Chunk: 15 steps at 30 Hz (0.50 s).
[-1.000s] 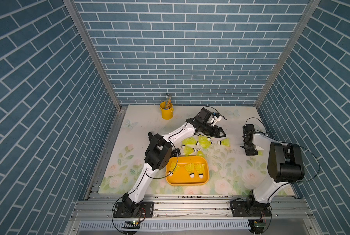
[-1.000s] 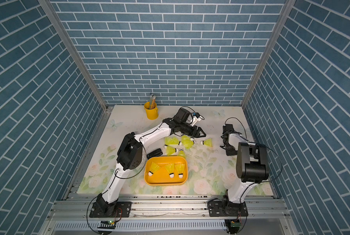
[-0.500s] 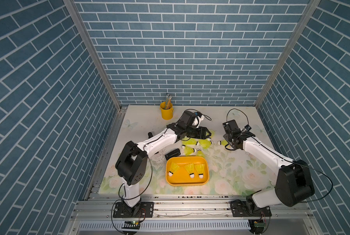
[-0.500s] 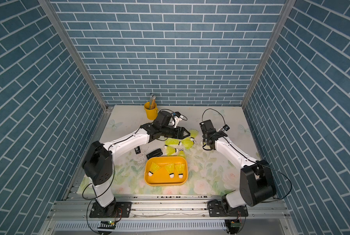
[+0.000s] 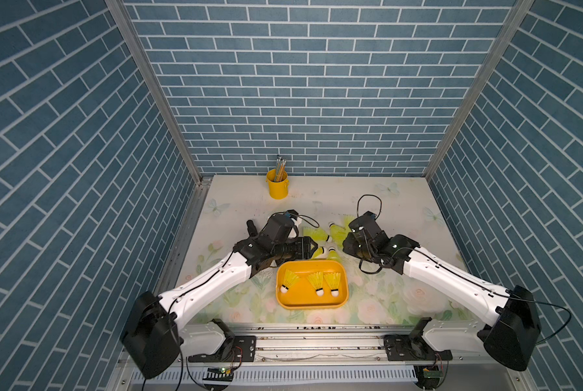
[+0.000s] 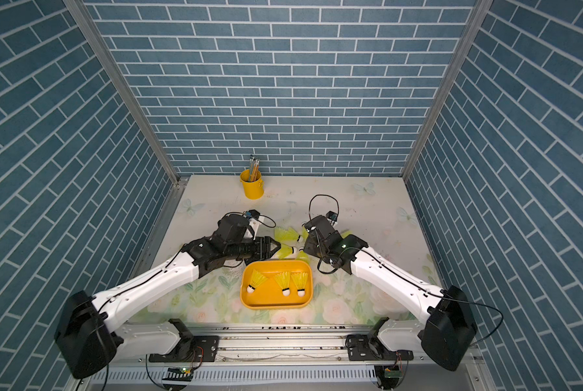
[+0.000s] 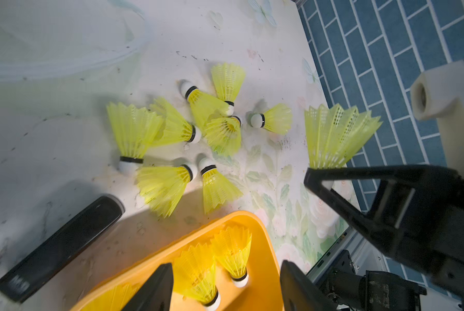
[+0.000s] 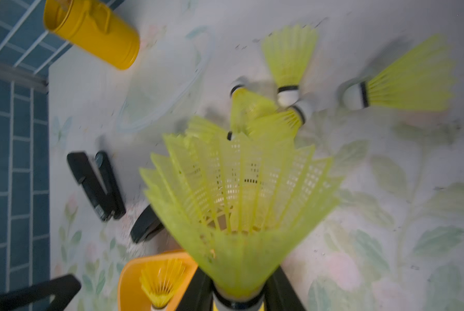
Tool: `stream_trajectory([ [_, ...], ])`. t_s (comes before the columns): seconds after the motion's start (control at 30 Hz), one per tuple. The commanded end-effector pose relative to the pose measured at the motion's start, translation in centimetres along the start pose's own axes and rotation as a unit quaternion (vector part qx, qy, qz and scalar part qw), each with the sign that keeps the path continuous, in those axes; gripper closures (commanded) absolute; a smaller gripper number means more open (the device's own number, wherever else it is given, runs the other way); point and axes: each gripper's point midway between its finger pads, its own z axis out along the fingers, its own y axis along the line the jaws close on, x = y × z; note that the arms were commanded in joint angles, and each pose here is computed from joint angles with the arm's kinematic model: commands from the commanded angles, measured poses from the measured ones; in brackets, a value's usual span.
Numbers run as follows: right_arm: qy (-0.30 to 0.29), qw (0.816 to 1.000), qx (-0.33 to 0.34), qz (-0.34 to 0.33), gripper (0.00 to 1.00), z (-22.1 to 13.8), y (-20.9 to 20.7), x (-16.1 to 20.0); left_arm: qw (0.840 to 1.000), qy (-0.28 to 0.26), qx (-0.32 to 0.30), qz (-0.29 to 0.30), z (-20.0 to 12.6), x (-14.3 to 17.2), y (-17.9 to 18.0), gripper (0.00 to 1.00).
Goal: Put the shuttlecocks into the storage box
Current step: Place the shuttlecock in the storage box.
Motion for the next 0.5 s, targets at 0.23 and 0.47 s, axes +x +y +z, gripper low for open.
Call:
stream_trajectory([
  [0.23,0.156,0.974,-0.114,-0.116,0.94,0.0,5.8,9.7,0.994,-0.004,-0.097,-0.053,-4.2,4.3,5.6,0.31],
  [0.47,0.225,0.954,-0.138,-0.142,0.93,0.6,7.3,13.3,0.990,-0.011,-0.122,-0.066,-5.4,5.3,7.1,0.31],
])
